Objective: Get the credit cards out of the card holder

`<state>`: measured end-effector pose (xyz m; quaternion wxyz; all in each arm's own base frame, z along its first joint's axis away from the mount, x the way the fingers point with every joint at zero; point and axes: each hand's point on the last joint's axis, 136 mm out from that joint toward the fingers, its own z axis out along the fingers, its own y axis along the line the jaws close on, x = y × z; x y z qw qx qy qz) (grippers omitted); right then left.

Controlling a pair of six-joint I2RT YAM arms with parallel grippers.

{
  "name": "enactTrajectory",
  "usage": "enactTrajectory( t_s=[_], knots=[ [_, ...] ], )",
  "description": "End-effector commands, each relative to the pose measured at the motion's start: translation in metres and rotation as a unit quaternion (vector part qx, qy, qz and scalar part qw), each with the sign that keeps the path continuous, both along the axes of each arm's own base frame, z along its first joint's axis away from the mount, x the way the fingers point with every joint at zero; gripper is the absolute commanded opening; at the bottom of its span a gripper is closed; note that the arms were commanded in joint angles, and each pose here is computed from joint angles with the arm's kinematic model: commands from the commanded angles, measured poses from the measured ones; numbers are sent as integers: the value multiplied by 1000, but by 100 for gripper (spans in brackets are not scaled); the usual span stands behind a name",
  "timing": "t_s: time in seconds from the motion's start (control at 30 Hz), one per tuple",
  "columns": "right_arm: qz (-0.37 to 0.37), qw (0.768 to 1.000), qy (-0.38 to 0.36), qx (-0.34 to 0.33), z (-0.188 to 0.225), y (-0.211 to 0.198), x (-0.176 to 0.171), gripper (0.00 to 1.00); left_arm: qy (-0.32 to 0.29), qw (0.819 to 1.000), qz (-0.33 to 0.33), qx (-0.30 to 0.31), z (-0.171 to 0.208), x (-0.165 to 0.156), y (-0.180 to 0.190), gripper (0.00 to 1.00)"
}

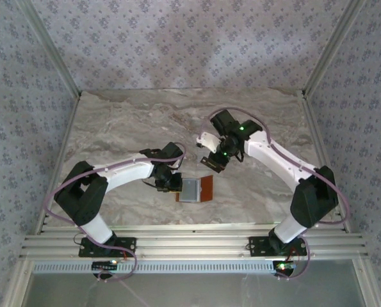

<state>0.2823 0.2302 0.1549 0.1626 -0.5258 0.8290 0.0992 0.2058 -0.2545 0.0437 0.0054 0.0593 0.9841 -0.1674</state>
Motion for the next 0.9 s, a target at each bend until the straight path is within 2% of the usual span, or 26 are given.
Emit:
enactTrajectory(
  t_s=[0.0,0.33,0.57,0.87],
  knots=[
    [79,994,-4,-80,-8,-18,6,0,-15,1000,-8,3,13,1,2,19],
    [158,979,10,-130,-20,-17,47,0,-30,999,28,-8,19,10,19,18],
    [190,975,35,-107,-31,0,56,0,-31,998,47,-17,21,14,27,18],
    [212,967,53,-128,-59,3,65,0,-30,998,51,-19,22,13,33,18]
  ],
)
